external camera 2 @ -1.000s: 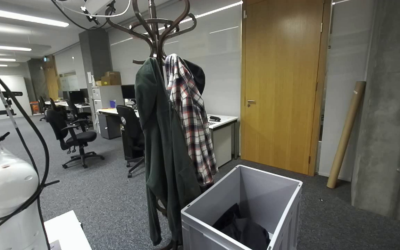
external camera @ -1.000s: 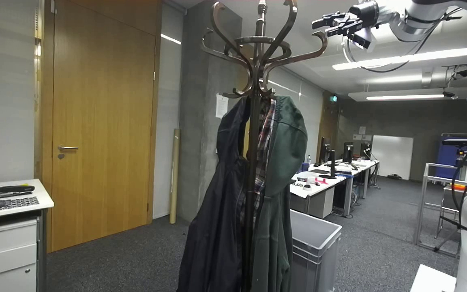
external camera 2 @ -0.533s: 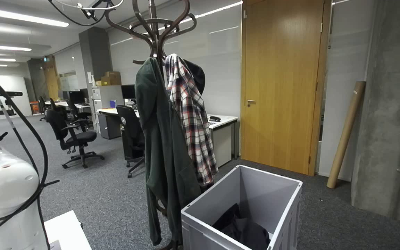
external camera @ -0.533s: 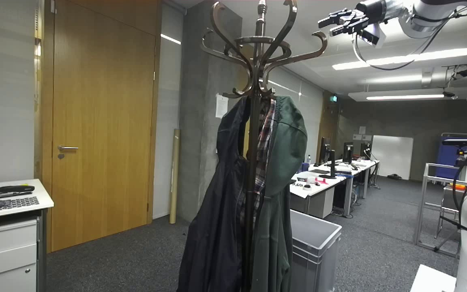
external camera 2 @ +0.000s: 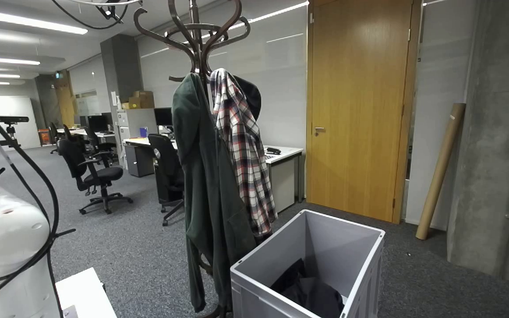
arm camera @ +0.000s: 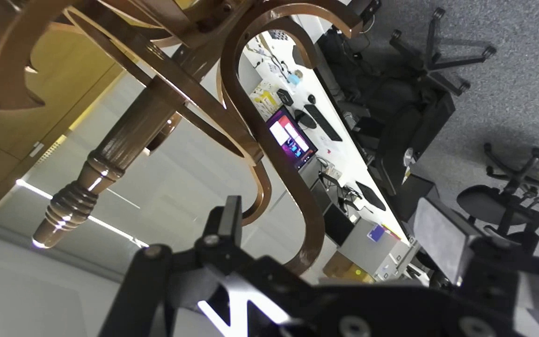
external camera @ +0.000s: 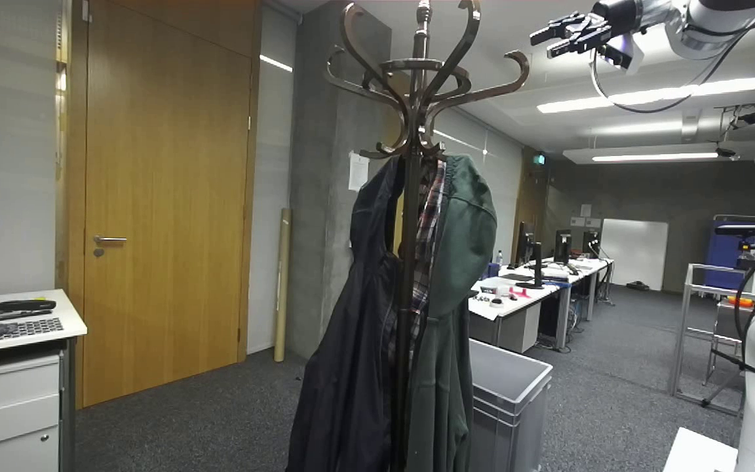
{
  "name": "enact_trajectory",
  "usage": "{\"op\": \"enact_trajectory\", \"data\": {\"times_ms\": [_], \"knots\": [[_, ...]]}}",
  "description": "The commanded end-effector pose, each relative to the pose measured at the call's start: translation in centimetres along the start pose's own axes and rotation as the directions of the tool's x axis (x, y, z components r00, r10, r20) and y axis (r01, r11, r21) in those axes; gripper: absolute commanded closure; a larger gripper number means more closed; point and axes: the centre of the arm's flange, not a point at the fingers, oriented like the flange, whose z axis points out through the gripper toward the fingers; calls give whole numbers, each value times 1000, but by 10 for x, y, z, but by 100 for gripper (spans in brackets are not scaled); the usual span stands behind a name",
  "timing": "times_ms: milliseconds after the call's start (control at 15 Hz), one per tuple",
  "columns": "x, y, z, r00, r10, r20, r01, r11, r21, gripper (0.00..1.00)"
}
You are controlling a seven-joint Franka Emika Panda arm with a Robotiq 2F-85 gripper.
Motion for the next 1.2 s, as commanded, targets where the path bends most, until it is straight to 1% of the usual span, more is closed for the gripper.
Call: {"op": "enact_trajectory", "data": {"times_ms": [0,333,733,1067,1133], "knots": [[-13,-6,-24,998,59,10,-58,997,-54,0],[-31,5,-39,990,144,-5,-144,985,-94,0],[-54,20,-44,975,221,-23,-222,969,-110,0],[-70,31,-47,962,260,-79,-269,952,-144,0],[-61,38,-41,971,237,-27,-238,961,-137,0]]}}
